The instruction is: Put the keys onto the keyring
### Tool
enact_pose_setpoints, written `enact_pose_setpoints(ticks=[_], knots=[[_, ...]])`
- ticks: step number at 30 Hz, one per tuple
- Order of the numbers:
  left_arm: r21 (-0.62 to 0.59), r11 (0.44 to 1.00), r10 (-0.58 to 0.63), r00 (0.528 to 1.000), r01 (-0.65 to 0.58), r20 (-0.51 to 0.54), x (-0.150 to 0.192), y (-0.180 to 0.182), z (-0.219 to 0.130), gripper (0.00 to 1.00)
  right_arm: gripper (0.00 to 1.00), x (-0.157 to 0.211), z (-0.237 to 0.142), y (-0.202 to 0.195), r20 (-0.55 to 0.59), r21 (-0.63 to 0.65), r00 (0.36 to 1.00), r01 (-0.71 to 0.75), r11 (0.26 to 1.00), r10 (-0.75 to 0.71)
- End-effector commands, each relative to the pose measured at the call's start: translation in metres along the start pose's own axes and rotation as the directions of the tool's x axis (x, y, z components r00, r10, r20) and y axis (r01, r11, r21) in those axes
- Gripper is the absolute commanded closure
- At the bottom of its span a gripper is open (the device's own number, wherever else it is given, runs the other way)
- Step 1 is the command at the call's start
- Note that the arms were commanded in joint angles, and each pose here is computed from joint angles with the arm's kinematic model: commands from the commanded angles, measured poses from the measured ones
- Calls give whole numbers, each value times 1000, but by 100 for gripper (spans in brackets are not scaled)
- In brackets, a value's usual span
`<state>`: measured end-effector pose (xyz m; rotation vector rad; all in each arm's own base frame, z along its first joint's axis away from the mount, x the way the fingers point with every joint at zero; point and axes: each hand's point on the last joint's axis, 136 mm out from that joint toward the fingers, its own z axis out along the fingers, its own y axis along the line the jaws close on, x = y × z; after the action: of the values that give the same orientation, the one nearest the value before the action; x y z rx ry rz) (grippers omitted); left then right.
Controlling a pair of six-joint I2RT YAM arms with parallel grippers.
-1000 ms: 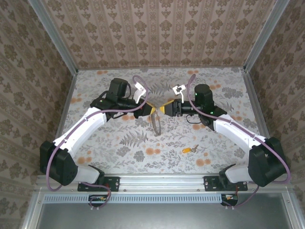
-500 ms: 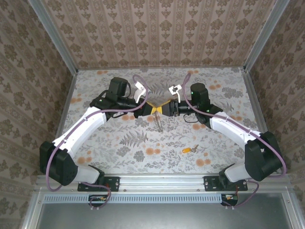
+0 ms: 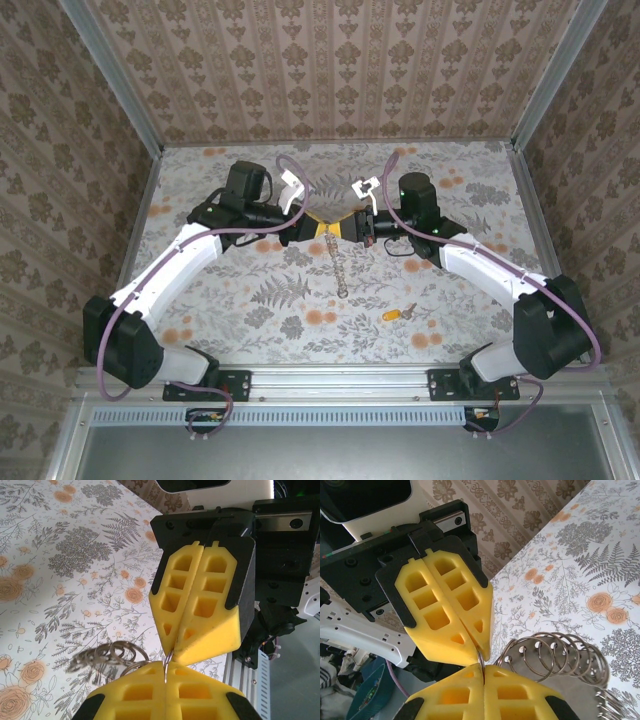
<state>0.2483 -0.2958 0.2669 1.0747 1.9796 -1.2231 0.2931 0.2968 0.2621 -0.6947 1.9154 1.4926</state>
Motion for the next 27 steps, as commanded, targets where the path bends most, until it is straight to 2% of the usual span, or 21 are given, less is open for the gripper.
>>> enact_pose_setpoints(ticks=[1,4,11,17,22,27], knots=[[48,997,60,997,-62,46,-21,-16,-3,100,100,-16,1,14,23,-39,998,67,997,-66],[4,998,59,997,-59,52,-22,-10,-5,100,100,-18,0,11,38,-14,996,77,997,-76],[-89,995,64,991,-54,116,-31,-4,-24,67,100,-27,-2,6,70,28,993,94,995,-96],[-206,979,38,976,6,213,-36,9,-41,48,100,-40,-5,10,107,49,987,113,992,-117],[-243,967,-9,966,74,259,-34,16,-45,41,100,-53,-8,14,153,70,980,120,990,-129],[-241,967,-18,961,87,274,-34,12,-49,38,100,-62,-11,11,193,102,973,105,989,-123]])
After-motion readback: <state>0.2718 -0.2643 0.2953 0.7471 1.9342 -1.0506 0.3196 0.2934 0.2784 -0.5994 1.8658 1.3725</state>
